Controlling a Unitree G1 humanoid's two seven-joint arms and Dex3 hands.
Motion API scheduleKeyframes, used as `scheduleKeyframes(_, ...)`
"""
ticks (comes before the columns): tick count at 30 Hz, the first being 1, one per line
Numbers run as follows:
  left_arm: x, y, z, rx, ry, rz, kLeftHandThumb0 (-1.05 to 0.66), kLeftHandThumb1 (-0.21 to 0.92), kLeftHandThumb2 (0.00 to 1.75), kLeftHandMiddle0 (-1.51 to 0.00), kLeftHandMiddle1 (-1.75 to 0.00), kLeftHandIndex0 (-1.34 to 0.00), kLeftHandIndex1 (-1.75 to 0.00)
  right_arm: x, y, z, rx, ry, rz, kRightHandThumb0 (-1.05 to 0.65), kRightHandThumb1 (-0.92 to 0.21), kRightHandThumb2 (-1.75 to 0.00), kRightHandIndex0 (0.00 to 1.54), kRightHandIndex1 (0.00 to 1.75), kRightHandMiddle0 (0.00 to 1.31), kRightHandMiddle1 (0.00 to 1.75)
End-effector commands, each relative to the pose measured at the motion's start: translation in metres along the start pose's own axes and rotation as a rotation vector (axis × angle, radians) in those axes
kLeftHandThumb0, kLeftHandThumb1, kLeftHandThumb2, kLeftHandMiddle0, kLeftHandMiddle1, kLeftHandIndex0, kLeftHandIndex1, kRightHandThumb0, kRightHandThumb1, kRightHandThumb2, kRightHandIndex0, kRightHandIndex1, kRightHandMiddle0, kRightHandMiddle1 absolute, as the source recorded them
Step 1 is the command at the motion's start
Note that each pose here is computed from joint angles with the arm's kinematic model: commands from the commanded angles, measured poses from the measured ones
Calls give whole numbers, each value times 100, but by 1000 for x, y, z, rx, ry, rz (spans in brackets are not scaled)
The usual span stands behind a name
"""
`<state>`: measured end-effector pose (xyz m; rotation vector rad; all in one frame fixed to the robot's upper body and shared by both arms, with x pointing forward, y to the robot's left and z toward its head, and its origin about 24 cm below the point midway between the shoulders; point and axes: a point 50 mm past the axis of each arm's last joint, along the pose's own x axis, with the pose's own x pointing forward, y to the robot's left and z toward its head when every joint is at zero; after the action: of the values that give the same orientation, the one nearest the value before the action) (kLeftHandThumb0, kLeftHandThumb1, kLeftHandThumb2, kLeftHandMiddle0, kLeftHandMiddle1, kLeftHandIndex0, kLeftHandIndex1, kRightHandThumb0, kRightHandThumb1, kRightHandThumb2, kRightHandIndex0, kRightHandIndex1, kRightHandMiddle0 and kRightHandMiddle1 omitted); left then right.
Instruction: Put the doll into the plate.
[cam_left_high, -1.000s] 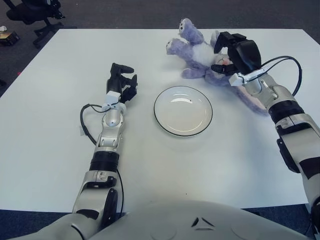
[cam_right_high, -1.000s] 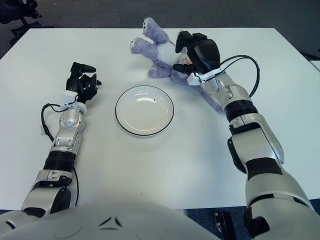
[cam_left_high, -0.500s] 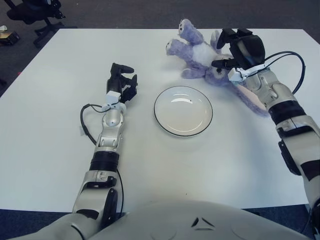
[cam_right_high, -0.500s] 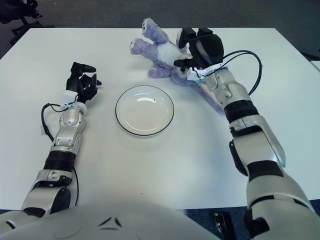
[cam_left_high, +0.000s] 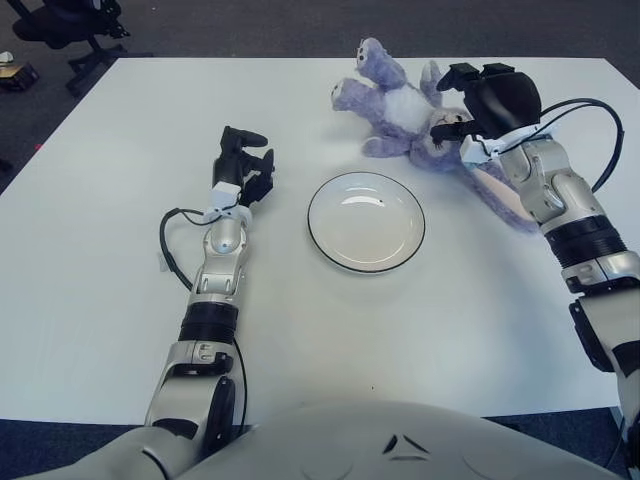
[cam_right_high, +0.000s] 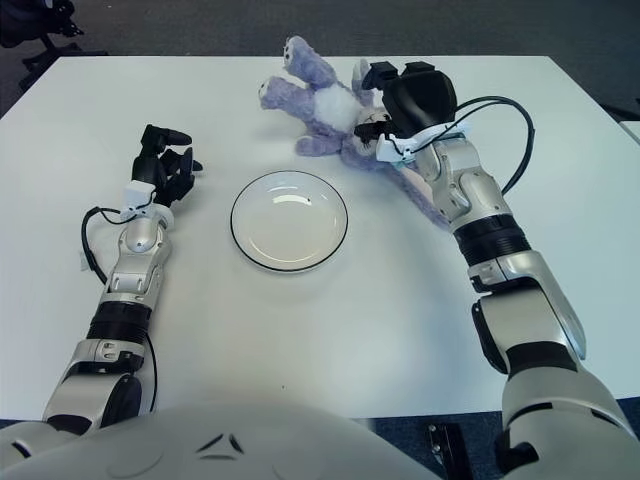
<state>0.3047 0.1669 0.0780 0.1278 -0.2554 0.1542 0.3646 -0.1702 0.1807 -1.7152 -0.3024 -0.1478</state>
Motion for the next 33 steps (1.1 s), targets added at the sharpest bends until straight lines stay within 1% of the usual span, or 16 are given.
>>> scheduleKeyframes(1, -1, 3, -2, 17, 9, 9, -34, 92, 50, -58, -157, -21, -173, 3, -3, 8, -34, 31, 5, -89, -92, -62, 59, 2, 40, 16)
scheduleKeyframes(6, -1, 3, -2, 17, 9, 9, -34, 92, 50, -58, -157, -21, -174, 2, -4, 9, -39, 43, 8, -90, -92, -64, 58, 1, 40, 14)
scheduleKeyframes(7, -1, 3, -2, 17, 7, 9, -34, 92, 50, -58, -157, -21, -174, 6, -1, 11, -62, 62, 40, -90, -92, -64, 58, 0, 40, 14)
scheduleKeyframes(9, -2, 3, -1, 16, 5, 10, -34, 92, 50, -58, -157, -21, -174, 10, 2, 14, -92, 88, 85, -93, -92, -71, 51, 0, 33, 10)
scheduleKeyframes(12, -2, 3, -1, 14, 5, 11, -34, 92, 50, -58, -157, -21, -174, 12, 3, 17, -102, 95, 130, -95, -92, -76, 46, 0, 27, 7)
scheduleKeyframes(15, -2, 3, -1, 14, 5, 11, -34, 92, 50, -58, -157, -21, -174, 13, 4, 18, -105, 99, 146, -95, -92, -77, 43, 0, 25, 5)
scheduleKeyframes(20, -2, 3, -1, 14, 5, 11, -34, 92, 50, -58, -157, -21, -174, 13, 3, 18, -107, 101, 150, -96, -92, -78, 42, 0, 24, 4)
scheduleKeyframes(21, -2, 3, -1, 11, 4, 12, -34, 92, 50, -58, -157, -21, -174, 14, 8, 22, -118, 101, 201, -97, -92, -76, 43, 1, 26, 5)
scheduleKeyframes(22, -2, 3, -1, 9, 4, 13, -34, 92, 50, -58, -157, -21, -174, 15, 12, 24, -132, 102, 242, -97, -92, -78, 42, 1, 25, 4)
scheduleKeyframes(24, -2, 3, 0, 6, 3, 15, -34, 92, 50, -58, -157, -21, -174, 17, 16, 27, -150, 105, 285, -97, -92, -81, 39, 0, 23, 3)
scheduleKeyframes(28, -2, 4, 0, 6, 3, 18, -34, 92, 50, -58, -157, -21, -174, 18, 19, 28, -164, 114, 303, -97, -92, -84, 38, 1, 22, 2)
scheduleKeyframes(33, -2, 4, 0, 6, 4, 18, -34, 92, 50, -58, -157, -21, -174, 19, 20, 28, -166, 117, 306, -97, -92, -85, 38, 1, 22, 2)
